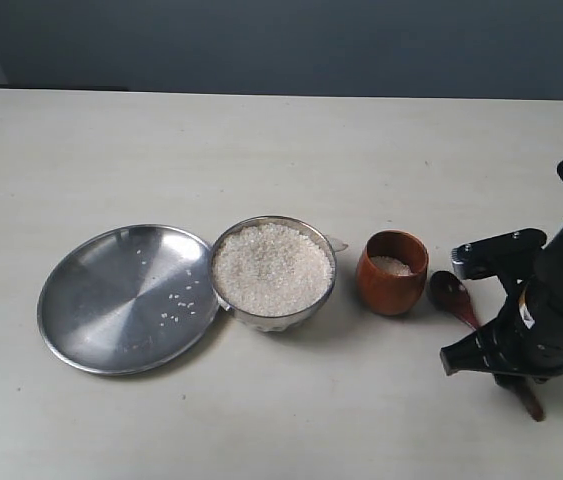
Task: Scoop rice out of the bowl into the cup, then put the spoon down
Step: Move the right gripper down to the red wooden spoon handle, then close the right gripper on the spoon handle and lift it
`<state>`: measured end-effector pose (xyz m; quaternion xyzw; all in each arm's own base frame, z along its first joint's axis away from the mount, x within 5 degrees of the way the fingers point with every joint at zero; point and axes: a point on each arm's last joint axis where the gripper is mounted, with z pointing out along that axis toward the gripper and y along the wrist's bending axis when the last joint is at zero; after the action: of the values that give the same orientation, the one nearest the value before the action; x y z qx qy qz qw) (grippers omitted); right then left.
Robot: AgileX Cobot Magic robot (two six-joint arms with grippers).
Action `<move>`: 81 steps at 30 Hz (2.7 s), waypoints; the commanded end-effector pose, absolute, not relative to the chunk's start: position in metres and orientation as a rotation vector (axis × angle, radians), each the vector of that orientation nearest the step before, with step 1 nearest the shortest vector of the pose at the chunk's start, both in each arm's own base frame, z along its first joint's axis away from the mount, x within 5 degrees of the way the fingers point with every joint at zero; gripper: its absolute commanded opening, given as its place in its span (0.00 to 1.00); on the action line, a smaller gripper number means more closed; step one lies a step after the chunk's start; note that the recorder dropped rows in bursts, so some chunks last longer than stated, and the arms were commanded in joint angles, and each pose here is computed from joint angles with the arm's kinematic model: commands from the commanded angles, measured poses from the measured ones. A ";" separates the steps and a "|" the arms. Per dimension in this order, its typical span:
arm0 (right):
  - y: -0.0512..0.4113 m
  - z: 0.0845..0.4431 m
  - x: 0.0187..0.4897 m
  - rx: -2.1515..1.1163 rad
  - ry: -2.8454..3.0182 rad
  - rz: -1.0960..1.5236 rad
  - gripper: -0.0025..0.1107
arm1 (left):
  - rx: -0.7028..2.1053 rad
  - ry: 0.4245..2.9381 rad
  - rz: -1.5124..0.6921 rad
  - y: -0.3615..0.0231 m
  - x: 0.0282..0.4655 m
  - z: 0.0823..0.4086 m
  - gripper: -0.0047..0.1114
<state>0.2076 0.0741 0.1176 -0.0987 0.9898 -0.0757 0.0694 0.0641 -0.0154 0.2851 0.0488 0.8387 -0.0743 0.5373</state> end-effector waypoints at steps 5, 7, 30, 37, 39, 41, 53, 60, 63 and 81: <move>0.073 0.122 0.201 -0.300 3.040 -0.229 0.35 | 0.117 2.001 -0.178 -0.016 0.065 0.283 0.04; 0.073 0.129 0.200 -0.292 3.018 -0.219 0.35 | 0.117 2.001 -0.178 -0.016 0.065 0.283 0.04; 0.062 0.156 0.172 -0.490 2.805 -0.108 0.35 | 0.118 2.005 -0.179 -0.016 0.065 0.283 0.04; 0.061 0.149 0.166 -0.516 2.798 -0.090 0.35 | 0.118 2.005 -0.179 -0.016 0.065 0.283 0.04; 0.061 0.149 0.166 -0.516 2.799 -0.091 0.35 | 0.118 2.005 -0.179 -0.016 0.065 0.283 0.04; 0.061 0.148 0.166 -0.519 2.798 -0.092 0.35 | 0.118 2.005 -0.179 -0.016 0.065 0.283 0.04; 0.064 0.135 0.168 -0.564 2.776 -0.066 0.35 | 0.118 2.005 -0.179 -0.016 0.065 0.283 0.04; 0.060 0.131 0.164 -0.578 2.761 -0.097 0.35 | 0.119 2.005 -0.177 -0.016 0.065 0.283 0.04; 0.060 0.131 0.165 -0.589 2.760 -0.111 0.35 | 0.119 2.005 -0.177 -0.016 0.065 0.283 0.04; 0.061 0.104 0.166 -0.498 2.894 -0.121 0.06 | 0.119 2.007 -0.177 -0.016 0.065 0.283 0.04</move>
<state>0.1700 0.0638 0.1114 -0.1725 0.9764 -0.0314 0.1258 0.0638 -0.0155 0.2845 0.0494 0.8407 -0.0746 0.5341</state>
